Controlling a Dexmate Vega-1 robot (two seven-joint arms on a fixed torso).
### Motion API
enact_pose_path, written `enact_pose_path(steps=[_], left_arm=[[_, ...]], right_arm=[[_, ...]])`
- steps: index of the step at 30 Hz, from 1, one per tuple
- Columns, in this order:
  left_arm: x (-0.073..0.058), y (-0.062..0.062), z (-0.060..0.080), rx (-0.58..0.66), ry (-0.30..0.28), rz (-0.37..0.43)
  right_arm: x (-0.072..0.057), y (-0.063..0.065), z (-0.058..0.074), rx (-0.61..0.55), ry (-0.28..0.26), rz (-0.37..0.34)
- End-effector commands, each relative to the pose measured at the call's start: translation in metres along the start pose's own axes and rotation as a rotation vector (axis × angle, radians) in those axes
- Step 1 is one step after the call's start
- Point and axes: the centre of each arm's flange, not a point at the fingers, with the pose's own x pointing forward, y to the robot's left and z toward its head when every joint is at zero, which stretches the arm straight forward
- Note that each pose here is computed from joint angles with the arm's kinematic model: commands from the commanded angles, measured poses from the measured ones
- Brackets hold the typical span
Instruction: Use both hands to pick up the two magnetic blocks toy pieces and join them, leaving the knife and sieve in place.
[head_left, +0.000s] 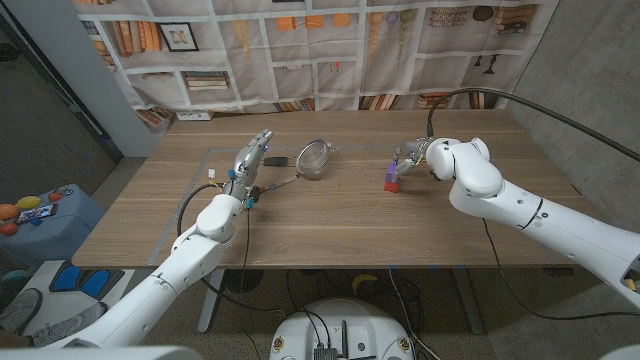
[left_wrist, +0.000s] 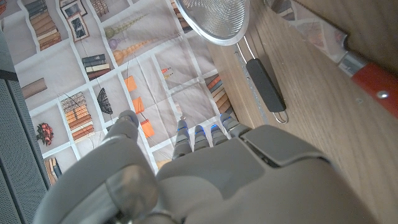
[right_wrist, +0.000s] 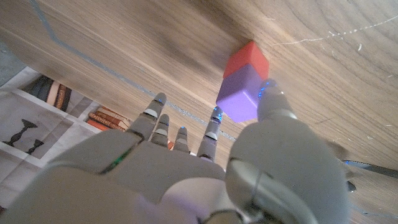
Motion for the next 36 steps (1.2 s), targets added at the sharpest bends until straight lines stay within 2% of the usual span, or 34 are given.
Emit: enact_pose_path(steps=[1, 11, 15, 18, 24, 29, 32, 36], left_arm=[[-0.001, 0.002, -0.001, 0.0, 0.001, -0.001], [0.001, 0.004, 0.0, -0.001, -0.005, -0.012], [0.003, 0.006, -0.001, -0.005, -0.008, -0.013], [0.004, 0.007, -0.001, -0.003, -0.011, -0.019], [0.007, 0.01, -0.001, -0.006, -0.012, -0.029], [0.011, 0.014, 0.0, -0.008, -0.02, -0.034], [0.013, 0.015, -0.001, -0.008, -0.024, -0.037], [0.014, 0.014, -0.001, -0.014, -0.028, -0.04]], right_arm=[[0.001, -0.002, 0.0, -0.003, -0.02, 0.055], [-0.003, -0.001, -0.009, 0.05, -0.063, 0.056], [-0.005, -0.001, -0.017, 0.1, -0.086, 0.045], [-0.005, -0.001, -0.022, 0.127, -0.078, 0.056], [-0.005, 0.003, -0.039, 0.257, -0.162, 0.004], [-0.002, 0.005, -0.049, 0.353, -0.223, -0.039], [-0.001, 0.006, -0.053, 0.377, -0.223, -0.059], [0.0, 0.009, -0.061, 0.464, -0.26, -0.092]])
